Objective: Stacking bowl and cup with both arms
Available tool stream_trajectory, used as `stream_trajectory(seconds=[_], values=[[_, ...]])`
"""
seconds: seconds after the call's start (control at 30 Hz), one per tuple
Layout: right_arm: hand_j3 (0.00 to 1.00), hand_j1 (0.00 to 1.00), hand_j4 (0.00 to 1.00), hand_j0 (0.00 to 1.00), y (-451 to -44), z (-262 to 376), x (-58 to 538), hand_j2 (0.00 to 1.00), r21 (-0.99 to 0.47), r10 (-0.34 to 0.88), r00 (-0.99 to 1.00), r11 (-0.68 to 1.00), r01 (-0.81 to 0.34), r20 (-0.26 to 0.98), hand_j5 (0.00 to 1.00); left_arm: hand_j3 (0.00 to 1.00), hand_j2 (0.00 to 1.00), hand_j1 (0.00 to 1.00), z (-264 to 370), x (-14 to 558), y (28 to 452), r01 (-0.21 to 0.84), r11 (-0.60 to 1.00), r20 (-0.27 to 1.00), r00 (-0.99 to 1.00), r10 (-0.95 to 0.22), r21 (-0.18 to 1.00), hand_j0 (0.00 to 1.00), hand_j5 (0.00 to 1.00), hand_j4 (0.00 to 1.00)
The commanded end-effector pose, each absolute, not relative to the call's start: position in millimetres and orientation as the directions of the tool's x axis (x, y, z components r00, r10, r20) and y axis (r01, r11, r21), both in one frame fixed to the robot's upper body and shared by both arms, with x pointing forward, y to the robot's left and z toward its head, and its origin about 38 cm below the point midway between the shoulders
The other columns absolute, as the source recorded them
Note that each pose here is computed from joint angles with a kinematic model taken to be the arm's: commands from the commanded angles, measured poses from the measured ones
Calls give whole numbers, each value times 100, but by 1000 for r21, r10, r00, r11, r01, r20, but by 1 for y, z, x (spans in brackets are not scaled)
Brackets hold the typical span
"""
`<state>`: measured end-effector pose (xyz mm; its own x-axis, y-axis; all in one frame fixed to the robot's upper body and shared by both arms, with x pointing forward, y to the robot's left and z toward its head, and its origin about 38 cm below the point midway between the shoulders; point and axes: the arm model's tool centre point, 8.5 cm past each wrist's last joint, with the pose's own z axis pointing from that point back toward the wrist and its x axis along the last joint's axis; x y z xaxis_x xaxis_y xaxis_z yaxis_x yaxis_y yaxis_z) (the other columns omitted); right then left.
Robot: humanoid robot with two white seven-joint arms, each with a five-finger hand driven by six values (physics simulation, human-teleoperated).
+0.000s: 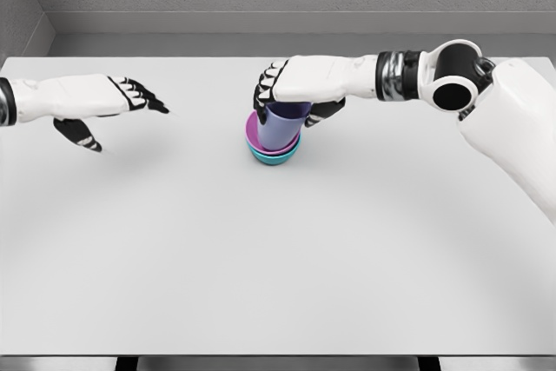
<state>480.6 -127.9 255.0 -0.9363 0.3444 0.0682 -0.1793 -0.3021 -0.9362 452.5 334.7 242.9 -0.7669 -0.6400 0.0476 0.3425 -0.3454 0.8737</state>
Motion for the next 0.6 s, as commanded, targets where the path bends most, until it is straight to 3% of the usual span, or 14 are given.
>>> stream_trajectory(seconds=[0.0, 0.4, 0.47, 0.5, 0.57], values=[[49, 49, 49, 49, -128, 255, 481, 49, -937, 346, -935, -296, -184, 74, 49, 100, 100, 100, 246, 453, 341, 344, -336, 46, -756, -653, 877, 100, 100, 100], [51, 51, 51, 51, -124, 250, 490, 51, -934, 368, -926, -296, -203, 84, 51, 100, 100, 100, 245, 453, 338, 345, -337, 49, -759, -649, 876, 100, 100, 100], [67, 67, 67, 67, -123, 250, 490, 67, -933, 367, -927, -299, -201, 82, 67, 100, 100, 100, 245, 453, 338, 345, -337, 50, -760, -647, 876, 100, 100, 100], [97, 97, 97, 97, -123, 250, 490, 97, -933, 368, -926, -299, -202, 82, 97, 100, 100, 100, 245, 452, 338, 344, -337, 50, -761, -646, 877, 100, 100, 100], [100, 100, 100, 100, -123, 250, 490, 100, -933, 367, -927, -301, -200, 80, 100, 100, 100, 100, 245, 452, 338, 344, -337, 50, -761, -646, 877, 100, 100, 100]])
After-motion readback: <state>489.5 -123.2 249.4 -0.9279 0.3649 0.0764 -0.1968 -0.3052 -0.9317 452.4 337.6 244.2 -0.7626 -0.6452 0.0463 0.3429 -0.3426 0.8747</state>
